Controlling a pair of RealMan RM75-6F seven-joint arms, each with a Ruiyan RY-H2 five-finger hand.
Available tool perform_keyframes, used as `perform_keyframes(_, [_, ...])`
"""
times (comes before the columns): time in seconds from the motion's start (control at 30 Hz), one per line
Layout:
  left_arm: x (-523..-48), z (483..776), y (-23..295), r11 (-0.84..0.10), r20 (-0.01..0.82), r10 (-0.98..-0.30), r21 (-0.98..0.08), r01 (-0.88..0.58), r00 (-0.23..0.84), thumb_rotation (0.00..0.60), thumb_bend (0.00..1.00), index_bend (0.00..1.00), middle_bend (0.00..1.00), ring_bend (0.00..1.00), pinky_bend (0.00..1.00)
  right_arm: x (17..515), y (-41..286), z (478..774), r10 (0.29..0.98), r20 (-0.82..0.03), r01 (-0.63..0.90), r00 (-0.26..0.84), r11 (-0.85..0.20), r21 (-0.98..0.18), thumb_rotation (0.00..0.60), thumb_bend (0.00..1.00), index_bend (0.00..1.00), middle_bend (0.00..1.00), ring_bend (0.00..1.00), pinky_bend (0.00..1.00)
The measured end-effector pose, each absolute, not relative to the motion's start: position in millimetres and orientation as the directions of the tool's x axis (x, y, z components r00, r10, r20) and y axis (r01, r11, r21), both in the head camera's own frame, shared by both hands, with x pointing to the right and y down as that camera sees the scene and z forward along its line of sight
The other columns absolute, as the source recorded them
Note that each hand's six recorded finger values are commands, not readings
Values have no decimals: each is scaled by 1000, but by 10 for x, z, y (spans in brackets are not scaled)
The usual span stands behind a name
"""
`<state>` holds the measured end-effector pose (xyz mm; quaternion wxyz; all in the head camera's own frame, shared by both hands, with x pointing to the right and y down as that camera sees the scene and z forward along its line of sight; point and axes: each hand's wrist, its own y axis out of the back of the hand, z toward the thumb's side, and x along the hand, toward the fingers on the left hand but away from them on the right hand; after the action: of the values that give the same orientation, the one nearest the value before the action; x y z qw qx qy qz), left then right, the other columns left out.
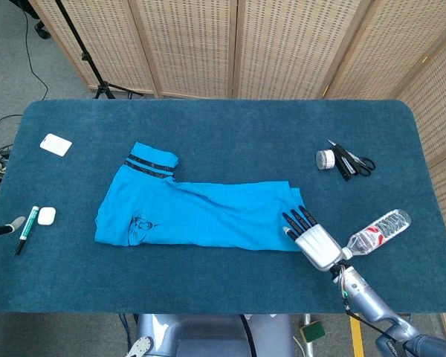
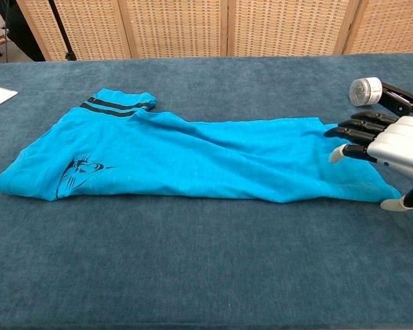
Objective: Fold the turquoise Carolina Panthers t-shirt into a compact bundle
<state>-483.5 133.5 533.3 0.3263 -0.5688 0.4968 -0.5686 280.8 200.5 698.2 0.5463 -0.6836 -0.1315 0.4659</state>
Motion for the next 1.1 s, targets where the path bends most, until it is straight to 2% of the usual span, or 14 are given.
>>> perform_keyframes(0.47, [-4845,5339,1322,-292,323,-935,-936,-198,-144,600,39,0,0,0,0,2598,1990,7099,684,-479,-289,551,-382,-878,600,165,240,69,0,0])
perform_keyframes(0.9, [-4834,5351,1324,-300,330,-934,-932,-202,-138,600,41,0,0,0,0,2613,1917,7170,701,-473,-305,534,-362,-881,600,396,299,133,0,0])
perform_keyframes(1.1, [-4835,5346,1325,-299,329,-934,-933,-203,-139,600,41,0,0,0,0,2628,1887,7155,717,-453,-295,530,-345,-891,600,466,316,157,0,0])
